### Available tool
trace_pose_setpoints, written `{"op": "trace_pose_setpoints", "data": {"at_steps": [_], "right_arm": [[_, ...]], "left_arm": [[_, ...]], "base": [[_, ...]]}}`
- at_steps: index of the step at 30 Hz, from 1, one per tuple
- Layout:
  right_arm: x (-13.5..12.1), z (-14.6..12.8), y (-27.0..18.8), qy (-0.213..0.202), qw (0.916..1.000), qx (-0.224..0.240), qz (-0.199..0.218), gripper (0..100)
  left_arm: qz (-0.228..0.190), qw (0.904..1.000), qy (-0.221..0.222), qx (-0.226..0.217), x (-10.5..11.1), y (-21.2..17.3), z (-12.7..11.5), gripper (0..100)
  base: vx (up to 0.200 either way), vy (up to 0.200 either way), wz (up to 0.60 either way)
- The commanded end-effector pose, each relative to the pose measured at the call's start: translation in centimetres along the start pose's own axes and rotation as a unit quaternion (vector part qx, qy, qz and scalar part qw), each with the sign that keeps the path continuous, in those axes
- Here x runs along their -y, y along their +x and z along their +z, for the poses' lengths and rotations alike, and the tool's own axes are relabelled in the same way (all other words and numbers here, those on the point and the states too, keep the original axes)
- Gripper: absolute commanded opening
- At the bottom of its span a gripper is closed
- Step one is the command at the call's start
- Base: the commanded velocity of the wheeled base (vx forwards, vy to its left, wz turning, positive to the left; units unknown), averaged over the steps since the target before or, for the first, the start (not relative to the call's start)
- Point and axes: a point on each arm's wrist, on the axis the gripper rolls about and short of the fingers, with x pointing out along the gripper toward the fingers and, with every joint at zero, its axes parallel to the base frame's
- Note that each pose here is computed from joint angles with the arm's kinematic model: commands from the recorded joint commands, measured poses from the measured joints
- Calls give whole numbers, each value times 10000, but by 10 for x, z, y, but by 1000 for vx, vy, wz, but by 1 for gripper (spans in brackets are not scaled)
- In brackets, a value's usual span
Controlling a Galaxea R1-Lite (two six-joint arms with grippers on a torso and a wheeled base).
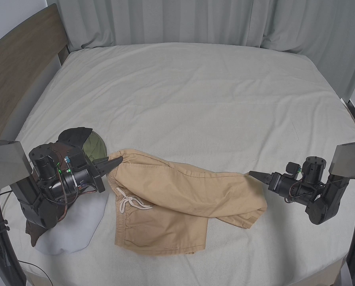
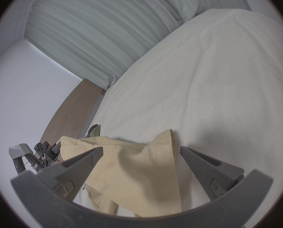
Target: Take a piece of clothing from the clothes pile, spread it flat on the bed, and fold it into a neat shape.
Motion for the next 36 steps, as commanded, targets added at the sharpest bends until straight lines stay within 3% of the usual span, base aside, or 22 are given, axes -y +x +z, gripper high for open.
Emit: {"op": "trace_pose_setpoints", "data": {"at_steps": [1, 7, 10, 22, 36], "right_arm": [[5, -11, 6, 81, 9998, -194, 50, 100], [0, -9, 3, 113, 9993, -214, 300, 100], [-6, -6, -2, 77, 9984, 0, 553, 100], [-37, 10, -34, -114, 9919, -138, 1261, 100], [-19, 15, -47, -55, 9884, -352, 1476, 100]], "left_arm": [[0, 10000, 2, 3, 0, 0, 0, 0], [0, 10000, 2, 3, 0, 0, 0, 0], [-9, 10000, -8, -8, 0, 1, -1, 0], [-9, 10000, -8, -8, 0, 1, -1, 0], [-24, 10000, -3, -2, 1, 1, -1, 0]], "base": [[0, 0, 0], [0, 0, 0], [0, 0, 0], [0, 0, 0], [0, 0, 0]]}}
